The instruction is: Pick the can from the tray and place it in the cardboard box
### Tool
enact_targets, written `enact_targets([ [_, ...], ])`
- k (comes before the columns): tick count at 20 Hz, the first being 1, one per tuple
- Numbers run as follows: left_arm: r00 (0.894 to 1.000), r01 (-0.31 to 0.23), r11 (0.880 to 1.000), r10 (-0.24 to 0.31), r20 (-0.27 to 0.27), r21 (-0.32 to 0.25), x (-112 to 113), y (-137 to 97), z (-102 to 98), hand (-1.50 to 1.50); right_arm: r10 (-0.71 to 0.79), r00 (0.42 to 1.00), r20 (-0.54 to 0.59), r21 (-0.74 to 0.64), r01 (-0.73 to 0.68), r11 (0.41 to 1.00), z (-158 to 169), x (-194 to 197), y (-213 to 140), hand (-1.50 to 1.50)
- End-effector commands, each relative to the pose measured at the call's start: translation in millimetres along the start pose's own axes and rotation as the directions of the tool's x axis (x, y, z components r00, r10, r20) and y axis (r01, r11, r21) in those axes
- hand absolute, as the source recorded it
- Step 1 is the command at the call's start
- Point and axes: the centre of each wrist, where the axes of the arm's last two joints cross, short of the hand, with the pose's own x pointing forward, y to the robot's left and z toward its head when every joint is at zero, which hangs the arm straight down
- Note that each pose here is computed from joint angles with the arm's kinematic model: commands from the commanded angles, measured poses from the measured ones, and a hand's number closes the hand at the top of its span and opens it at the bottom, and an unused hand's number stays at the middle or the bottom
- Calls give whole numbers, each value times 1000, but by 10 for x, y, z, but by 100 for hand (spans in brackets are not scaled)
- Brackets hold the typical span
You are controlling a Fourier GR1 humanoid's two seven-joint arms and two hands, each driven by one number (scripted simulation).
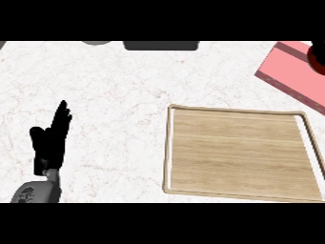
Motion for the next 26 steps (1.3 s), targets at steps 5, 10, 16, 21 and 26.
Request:
enact_targets([
  [5, 1000, 0, 1000, 1, 6, -23, -184, 60, 106, 0, -26, 999, -35, -9, 26, 1000, -543, -705, 324, 150],
  [10, 1000, -19, 1000, 19, -1, -24, -4, 60, -77, 0, 32, 999, -33, 12, -32, 999, -751, -877, 597, 150],
  [16, 1000, -12, 999, 13, 18, -35, -12, -183, 29, 0, -66, 981, -184, 66, 80, 995, -815, -1249, 761, -150],
  [21, 1000, 1, 999, 0, 20, -52, 92, 53, -11, 0, -247, 957, -151, 70, 260, 963, -820, -1347, 853, -150],
  [26, 999, -1, 1000, 2, 33, -29, 128, 40, -73, 0, -459, 888, -24, -10, 459, 888, -750, -1425, 1002, -150],
])
